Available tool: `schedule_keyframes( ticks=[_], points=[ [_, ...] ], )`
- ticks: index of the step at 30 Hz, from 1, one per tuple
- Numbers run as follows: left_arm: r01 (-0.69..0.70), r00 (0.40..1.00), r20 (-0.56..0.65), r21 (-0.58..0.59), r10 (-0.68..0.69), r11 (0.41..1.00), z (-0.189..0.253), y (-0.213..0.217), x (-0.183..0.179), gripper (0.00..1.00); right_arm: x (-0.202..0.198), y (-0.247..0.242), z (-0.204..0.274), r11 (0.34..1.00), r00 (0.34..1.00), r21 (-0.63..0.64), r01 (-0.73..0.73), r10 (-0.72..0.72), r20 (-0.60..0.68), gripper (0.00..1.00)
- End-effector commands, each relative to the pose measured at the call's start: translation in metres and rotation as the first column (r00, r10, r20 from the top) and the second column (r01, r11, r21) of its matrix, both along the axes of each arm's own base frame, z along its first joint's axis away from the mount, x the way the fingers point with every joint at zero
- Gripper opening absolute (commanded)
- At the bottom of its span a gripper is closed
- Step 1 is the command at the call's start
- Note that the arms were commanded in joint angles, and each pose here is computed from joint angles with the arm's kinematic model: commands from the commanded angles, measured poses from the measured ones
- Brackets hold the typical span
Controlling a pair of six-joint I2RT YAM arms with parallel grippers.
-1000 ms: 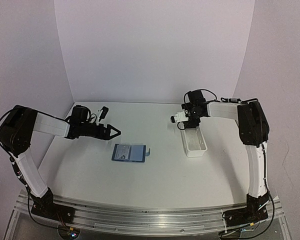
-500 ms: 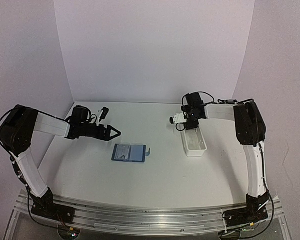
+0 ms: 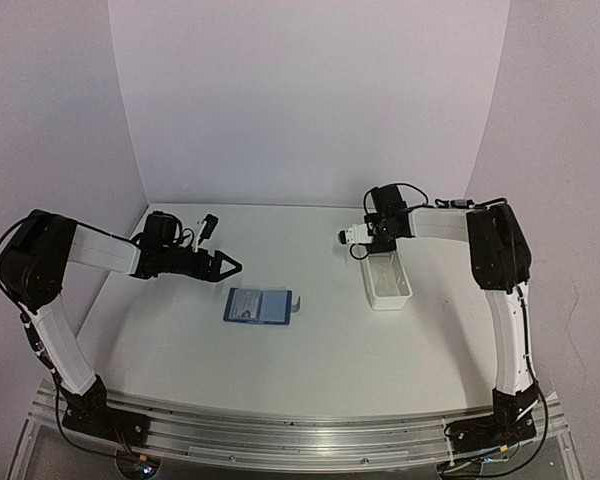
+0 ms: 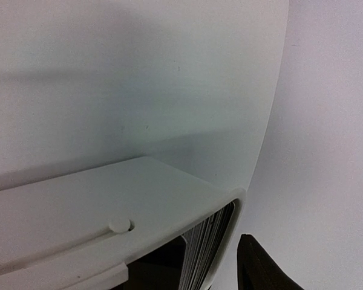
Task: Put the credit cards into the card holder
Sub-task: Pick up the credit card from the storage box.
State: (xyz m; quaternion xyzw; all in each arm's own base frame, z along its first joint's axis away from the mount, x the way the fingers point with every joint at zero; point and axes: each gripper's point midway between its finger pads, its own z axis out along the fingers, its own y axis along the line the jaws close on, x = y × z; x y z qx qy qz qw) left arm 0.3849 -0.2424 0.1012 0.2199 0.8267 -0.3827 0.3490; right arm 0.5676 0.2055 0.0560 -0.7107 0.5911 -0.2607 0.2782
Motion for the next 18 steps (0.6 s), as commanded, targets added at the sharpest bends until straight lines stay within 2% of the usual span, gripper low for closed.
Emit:
schedule_keyframes(
  ticks=[1,5,18],
  points=[
    [0.009,0.999,0.034,-0.011,-0.008,1.000,0.008,-0.003,0.007,0.99,0.012,0.006,0.033,0.999,0.996,0.048,0.017,-0.021,0.082,0.53],
    [0.012,1.000,0.029,-0.017,-0.011,1.000,0.008,-0.003,0.006,1.00,0.010,0.005,0.036,0.998,0.997,0.054,0.024,-0.029,0.078,0.39],
    [0.024,1.000,0.012,-0.031,-0.024,0.999,0.008,-0.005,0.001,0.99,-0.001,0.006,0.043,0.996,0.999,0.083,0.034,-0.037,0.029,0.11]
  ],
)
